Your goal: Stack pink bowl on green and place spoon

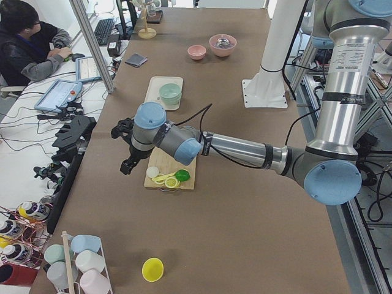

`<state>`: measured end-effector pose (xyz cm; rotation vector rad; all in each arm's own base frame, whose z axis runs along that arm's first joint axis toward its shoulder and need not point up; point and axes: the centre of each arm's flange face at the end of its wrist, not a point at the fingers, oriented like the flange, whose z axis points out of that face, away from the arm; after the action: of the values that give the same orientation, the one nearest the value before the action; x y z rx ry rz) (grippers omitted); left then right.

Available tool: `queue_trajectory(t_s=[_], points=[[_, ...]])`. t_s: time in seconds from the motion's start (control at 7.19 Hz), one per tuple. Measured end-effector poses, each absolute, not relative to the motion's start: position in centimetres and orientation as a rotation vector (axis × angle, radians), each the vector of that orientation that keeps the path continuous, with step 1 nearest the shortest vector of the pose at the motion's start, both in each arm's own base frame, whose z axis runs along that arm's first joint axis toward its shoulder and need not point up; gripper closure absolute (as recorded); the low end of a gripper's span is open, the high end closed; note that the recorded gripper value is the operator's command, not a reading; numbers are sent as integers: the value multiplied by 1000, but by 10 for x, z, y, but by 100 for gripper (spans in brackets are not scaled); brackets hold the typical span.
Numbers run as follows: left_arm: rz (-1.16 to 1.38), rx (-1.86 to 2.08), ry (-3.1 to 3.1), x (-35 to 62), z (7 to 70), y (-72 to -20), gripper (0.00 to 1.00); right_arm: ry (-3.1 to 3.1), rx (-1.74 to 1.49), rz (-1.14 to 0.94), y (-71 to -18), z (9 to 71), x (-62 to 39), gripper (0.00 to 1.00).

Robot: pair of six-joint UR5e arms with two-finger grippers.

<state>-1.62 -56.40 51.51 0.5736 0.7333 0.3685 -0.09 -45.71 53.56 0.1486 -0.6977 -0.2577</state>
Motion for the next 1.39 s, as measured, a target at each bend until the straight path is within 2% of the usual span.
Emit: queue_trajectory(t_s=[0.28,0.97,1.11,1.25,1.39], points=[[387,563,763,15,504,-571,1,-719,129,-259,-465,521,-56,0],[391,560,768,21,502,-571,1,-770,131,-35,-463,497,-210,0],[391,560,768,21,502,-571,1,-774,122,30,-464,485,-238,4],[390,560,768,21,502,-571,1,-775,114,77,-463,476,-259,23],[390,558,769,22,502,-571,1,-774,104,103,-459,473,-272,31]])
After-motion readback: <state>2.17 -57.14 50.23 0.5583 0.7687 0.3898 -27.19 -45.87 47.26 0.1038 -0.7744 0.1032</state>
